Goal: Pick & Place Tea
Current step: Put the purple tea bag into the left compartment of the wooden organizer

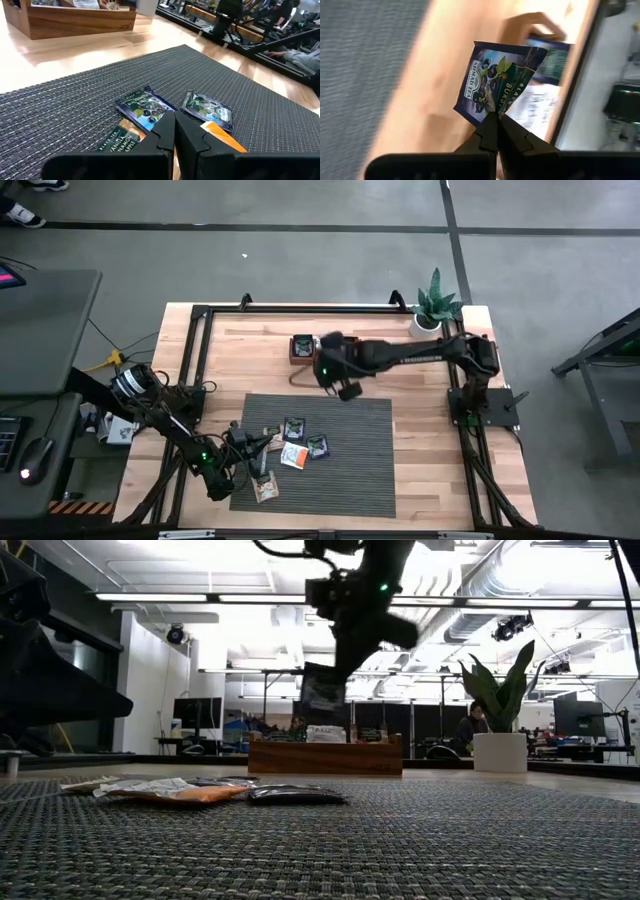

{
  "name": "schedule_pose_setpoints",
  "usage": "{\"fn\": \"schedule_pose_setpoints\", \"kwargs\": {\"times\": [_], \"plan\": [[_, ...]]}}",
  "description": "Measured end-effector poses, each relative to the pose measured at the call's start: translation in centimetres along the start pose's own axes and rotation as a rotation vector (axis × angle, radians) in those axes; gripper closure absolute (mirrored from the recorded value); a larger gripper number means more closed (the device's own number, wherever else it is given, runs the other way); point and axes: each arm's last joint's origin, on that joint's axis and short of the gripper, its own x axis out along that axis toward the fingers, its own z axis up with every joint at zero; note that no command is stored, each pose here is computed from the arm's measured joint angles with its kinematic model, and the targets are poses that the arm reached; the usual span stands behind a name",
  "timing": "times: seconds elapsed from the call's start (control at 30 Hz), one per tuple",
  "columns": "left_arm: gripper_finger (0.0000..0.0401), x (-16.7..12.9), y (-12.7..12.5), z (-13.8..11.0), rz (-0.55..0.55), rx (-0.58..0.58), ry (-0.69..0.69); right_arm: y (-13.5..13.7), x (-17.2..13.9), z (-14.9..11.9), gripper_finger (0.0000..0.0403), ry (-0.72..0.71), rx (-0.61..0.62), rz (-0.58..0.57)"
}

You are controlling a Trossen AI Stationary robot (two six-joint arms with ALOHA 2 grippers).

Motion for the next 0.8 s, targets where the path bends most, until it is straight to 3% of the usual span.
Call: {"fn": "schedule_pose_setpoints", "kwargs": {"times": [0.37,0.8], "plan": [[0.0400,0.0,0.0,0.0,0.000,0.000,0.000,-5.7,1.8,-1.7,0.0403,-0.102,-0.004,-0.115],[0.0400,0.0,0.0,0.0,0.001,0.001,0.000,-7.6,1.7,-1.4,0.0403,-0.192,-0.026,-0.193]]}}
